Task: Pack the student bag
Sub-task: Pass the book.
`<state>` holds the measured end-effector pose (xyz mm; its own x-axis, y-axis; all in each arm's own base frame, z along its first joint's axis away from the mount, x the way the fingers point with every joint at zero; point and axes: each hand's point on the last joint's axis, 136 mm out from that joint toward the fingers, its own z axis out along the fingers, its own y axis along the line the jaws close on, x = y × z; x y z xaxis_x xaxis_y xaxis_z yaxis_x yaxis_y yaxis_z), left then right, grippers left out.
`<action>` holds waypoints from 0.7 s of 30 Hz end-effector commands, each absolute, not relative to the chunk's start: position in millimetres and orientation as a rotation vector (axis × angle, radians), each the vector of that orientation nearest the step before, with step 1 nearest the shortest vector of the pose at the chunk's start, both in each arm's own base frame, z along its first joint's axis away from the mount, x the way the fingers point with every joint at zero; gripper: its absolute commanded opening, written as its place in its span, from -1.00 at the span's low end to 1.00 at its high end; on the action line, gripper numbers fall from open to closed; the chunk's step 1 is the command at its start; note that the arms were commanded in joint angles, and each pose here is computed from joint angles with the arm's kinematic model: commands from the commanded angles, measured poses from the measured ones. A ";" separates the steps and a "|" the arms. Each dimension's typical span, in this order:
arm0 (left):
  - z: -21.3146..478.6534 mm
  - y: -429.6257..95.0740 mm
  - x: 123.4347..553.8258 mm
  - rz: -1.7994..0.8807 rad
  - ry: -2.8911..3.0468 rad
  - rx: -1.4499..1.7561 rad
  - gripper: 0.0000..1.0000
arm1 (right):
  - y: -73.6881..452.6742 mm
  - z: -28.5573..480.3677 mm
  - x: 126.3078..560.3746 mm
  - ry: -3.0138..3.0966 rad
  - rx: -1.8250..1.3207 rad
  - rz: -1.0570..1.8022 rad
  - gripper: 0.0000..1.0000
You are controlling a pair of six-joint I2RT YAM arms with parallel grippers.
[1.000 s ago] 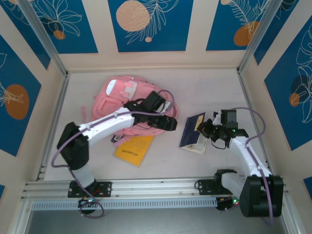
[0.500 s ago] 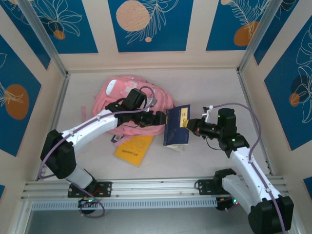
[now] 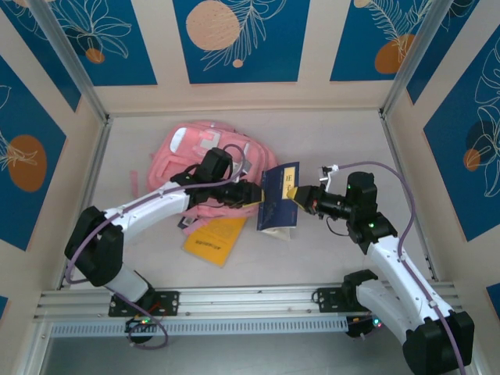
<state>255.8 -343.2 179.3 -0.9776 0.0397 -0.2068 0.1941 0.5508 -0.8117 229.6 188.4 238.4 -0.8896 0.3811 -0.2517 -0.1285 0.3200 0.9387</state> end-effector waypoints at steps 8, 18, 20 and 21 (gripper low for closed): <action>190.7 -360.6 261.6 -1.620 2.517 0.172 -0.54 | 192.5 250.2 226.3 2.109 0.185 1.654 -1.00; 208.2 -365.3 260.2 -1.709 2.440 0.190 -0.90 | 191.4 248.0 230.5 2.108 0.207 1.653 -1.00; 213.8 -364.6 260.3 -1.712 2.421 0.200 -0.96 | 190.2 245.7 230.8 2.115 0.213 1.643 -1.00; 216.5 -364.0 259.9 -1.712 2.414 0.206 -0.97 | 189.3 243.6 231.4 2.122 0.217 1.631 -0.99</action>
<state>260.0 -360.4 184.5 -0.9879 -0.0040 -0.1548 0.1388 0.4200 -0.8968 234.1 188.8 246.5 -0.8786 0.4024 -0.2573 -0.1461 0.2865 0.9469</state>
